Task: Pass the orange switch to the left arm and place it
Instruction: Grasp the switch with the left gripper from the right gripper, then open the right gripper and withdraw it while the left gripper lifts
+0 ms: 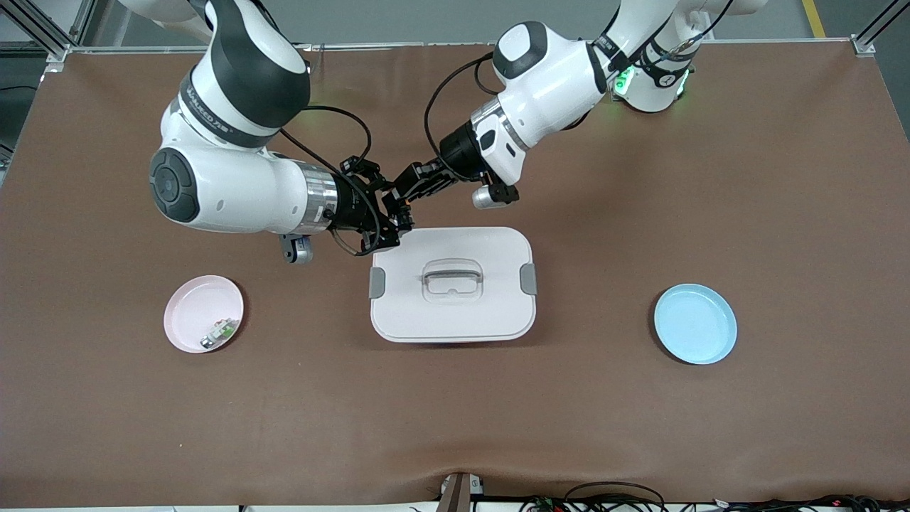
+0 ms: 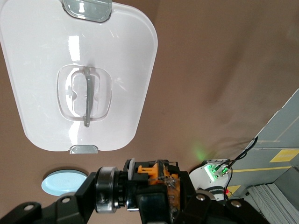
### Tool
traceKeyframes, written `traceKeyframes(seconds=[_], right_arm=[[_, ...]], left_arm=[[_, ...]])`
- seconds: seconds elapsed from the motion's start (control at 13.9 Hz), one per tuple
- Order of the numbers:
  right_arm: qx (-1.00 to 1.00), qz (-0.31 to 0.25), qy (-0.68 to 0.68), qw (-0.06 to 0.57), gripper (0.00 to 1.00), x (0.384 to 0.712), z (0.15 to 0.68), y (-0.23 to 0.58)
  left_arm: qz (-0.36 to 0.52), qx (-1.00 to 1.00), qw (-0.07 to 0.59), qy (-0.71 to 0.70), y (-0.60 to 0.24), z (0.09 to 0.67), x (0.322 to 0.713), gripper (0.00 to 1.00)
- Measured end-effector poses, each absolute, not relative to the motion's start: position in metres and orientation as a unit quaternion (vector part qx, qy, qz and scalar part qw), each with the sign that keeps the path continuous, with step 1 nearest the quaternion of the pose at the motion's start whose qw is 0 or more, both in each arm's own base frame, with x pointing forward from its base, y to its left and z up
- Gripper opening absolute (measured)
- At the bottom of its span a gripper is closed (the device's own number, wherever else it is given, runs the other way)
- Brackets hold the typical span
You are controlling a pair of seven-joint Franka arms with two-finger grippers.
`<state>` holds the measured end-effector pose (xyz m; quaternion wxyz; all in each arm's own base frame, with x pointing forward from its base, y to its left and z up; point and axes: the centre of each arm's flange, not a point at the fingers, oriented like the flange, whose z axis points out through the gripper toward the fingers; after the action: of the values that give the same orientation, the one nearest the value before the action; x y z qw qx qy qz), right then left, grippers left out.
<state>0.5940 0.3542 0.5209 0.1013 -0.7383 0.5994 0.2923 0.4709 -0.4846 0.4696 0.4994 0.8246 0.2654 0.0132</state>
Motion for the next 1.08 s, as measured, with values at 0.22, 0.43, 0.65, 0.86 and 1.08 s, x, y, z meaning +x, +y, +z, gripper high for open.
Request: traceKeyframes(seconds=[0.22,0.43,0.65,0.86,1.08], right_arm=[[-0.738,0.292,0.599,0.101,0.73,0.594,0.521,0.354],[-0.738,0.288,0.601,0.105,0.87,0.596,0.523,0.352],[-0.742,0.285,0.597,0.109,1.00,0.597,0.526,0.351],[-0.773,0.270,0.563,0.111,1.00,0.597,0.528,0.345],[-0.823,0.259,0.495,0.100,1.00,0.598,0.531,0.314]], left_arm=[[0.013,0.825,0.499,0.265,-0.485,0.470,0.471,0.35],[0.009,0.824,0.497,0.272,-0.484,0.466,0.471,0.35],[0.006,0.824,0.496,0.274,-0.484,0.462,0.472,0.34],[0.006,0.824,0.495,0.274,-0.484,0.462,0.472,0.34],[0.006,0.824,0.495,0.275,-0.484,0.461,0.473,0.34]])
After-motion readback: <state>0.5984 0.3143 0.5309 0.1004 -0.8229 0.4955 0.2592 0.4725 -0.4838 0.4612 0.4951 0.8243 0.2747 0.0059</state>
